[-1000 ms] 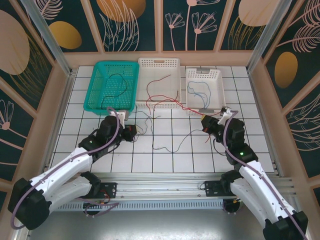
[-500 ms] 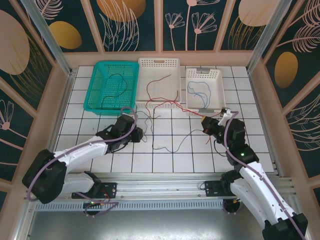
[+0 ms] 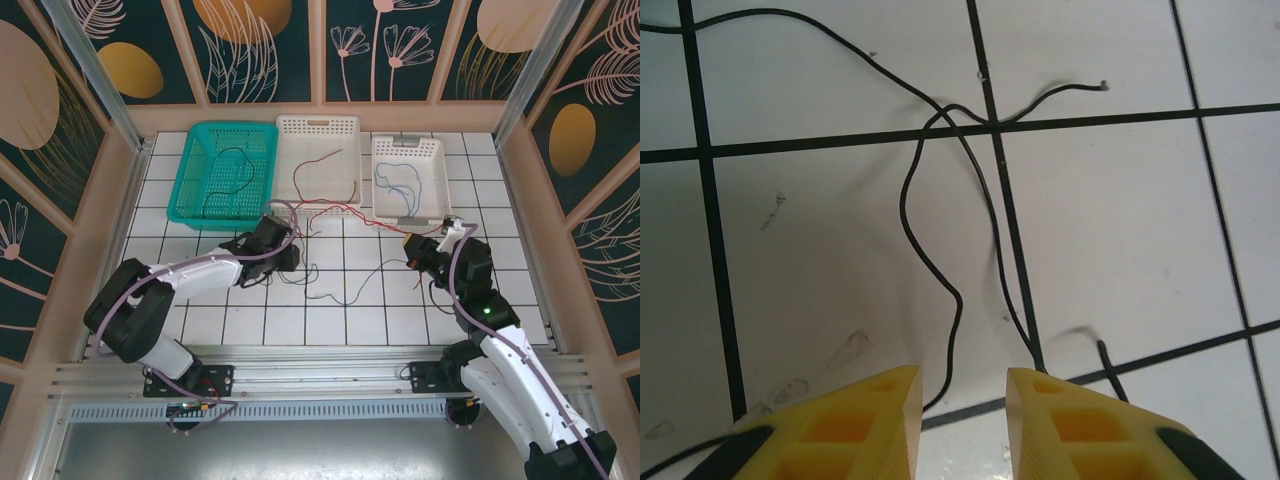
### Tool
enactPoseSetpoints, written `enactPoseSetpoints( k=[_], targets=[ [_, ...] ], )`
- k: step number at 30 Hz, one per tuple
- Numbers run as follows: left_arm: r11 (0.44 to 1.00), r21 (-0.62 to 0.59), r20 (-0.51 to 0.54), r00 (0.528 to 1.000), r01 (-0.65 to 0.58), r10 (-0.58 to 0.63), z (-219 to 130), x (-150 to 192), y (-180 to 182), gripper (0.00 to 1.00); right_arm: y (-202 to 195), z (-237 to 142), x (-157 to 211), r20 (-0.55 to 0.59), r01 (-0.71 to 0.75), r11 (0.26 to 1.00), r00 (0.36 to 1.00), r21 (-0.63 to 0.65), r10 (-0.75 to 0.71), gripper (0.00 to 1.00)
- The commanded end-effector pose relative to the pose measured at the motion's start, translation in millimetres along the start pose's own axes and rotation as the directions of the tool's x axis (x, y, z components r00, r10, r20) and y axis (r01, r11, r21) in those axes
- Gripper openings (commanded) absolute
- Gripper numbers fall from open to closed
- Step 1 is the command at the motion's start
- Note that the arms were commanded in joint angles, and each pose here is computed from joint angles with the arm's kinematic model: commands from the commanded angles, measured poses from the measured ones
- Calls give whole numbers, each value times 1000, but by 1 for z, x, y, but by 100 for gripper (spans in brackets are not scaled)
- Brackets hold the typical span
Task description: Untangle the cables
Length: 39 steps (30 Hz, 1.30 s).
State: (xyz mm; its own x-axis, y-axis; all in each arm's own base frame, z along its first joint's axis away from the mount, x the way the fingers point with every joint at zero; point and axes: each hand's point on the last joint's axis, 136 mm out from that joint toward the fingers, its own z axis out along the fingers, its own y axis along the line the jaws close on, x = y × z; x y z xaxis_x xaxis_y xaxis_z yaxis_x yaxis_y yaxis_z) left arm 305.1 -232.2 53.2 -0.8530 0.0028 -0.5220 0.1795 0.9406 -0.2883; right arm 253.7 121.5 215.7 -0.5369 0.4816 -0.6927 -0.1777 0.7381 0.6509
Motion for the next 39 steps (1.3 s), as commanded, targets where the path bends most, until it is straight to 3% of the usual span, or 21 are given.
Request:
enactPoseSetpoints(
  k=[1,7,10,23,39],
  targets=[
    [999,-29,-23,999,-26,26,9,-1,1,30,14,-8,-16,40,33,999,999,-29,-32,0],
    [999,-34,-40,999,-20,19,20,4,2,39,14,-10,-18,48,37,999,998,-28,-36,0],
    [999,-31,-55,998,-24,22,24,6,1,38,14,-10,-16,44,36,999,998,-32,-34,0],
    [998,-52,-89,995,-38,34,30,24,12,0,14,-14,-18,55,36,999,998,-30,-34,0],
    [997,80,-37,999,-11,14,-26,21,-14,0,14,-17,-19,62,35,999,998,-29,-33,0]
  ],
)
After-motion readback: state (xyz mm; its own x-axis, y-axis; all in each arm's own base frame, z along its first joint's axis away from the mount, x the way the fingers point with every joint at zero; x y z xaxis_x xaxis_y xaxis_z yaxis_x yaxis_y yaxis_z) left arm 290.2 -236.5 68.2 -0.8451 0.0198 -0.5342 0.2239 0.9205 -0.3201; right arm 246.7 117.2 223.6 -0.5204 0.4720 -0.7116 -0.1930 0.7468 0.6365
